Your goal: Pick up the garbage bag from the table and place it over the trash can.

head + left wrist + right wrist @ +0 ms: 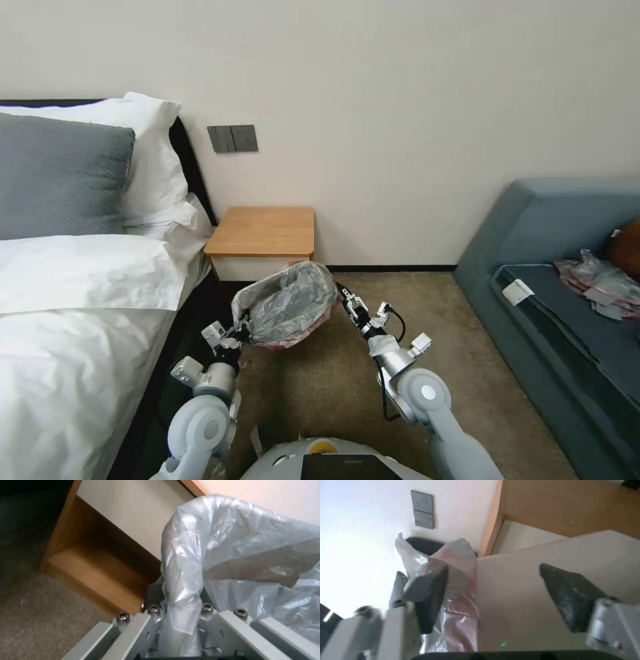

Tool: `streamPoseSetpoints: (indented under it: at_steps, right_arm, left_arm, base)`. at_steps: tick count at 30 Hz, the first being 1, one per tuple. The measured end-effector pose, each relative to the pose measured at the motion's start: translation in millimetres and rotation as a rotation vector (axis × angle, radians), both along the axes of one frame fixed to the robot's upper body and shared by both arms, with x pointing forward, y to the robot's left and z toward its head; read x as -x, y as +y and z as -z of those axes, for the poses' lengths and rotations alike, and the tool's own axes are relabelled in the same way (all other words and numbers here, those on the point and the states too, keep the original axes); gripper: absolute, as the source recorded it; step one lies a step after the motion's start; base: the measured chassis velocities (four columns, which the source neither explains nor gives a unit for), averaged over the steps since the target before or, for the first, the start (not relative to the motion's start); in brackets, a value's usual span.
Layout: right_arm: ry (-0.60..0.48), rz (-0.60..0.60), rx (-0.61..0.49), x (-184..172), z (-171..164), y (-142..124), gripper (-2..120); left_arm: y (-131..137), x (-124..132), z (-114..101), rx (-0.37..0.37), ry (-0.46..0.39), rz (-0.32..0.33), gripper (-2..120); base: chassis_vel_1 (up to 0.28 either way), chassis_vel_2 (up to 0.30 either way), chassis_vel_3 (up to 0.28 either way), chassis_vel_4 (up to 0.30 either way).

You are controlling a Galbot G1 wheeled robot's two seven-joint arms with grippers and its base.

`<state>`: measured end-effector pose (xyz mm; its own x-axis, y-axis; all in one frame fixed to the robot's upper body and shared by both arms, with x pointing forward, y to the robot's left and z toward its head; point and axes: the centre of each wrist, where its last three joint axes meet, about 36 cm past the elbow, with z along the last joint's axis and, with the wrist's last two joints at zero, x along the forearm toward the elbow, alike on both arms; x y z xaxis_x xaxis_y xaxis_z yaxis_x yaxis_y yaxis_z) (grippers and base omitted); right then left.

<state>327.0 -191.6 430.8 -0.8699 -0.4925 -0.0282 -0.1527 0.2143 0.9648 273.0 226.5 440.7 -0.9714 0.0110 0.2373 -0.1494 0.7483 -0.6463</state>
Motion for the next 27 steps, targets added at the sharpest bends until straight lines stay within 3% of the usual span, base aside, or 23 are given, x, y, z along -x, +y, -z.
streamPoseSetpoints:
  at_steps: [4,8,13,16,19,27]
  right_arm:
    - [0.001,0.000,-0.001,0.4,0.1,0.2,58]
    - [-0.006,0.004,-0.011,0.2,-1.9,1.9,36]
    - [-0.012,0.007,-0.013,-0.6,-2.7,2.7,25]
    - [-0.015,0.009,-0.003,-1.9,-2.1,3.8,7]
    - [-0.015,0.011,0.001,-2.2,-1.7,3.9,0]
    - [-0.012,0.016,0.035,-2.3,-0.8,2.6,0]
  left_arm:
    - [-0.9,0.0,0.0,0.003,0.002,0.000,4]
    - [-2.1,0.2,0.2,0.005,0.004,0.003,4]
    - [-3.2,0.5,0.5,0.008,0.006,0.006,4]
    - [-5.0,0.5,0.6,0.010,0.004,0.012,4]
    - [-5.9,0.4,0.6,0.008,0.001,0.016,4]
    - [-6.4,-1.2,3.0,-0.002,-0.001,0.019,4]
  base:
    - [0.000,0.000,0.000,0.000]
    - [0.000,0.000,0.000,0.000]
    - [0.000,0.000,0.000,0.000]
    - [0.000,0.000,0.000,0.000]
    - [0.000,0.000,0.000,0.000]
    - [0.000,0.000,0.000,0.000]
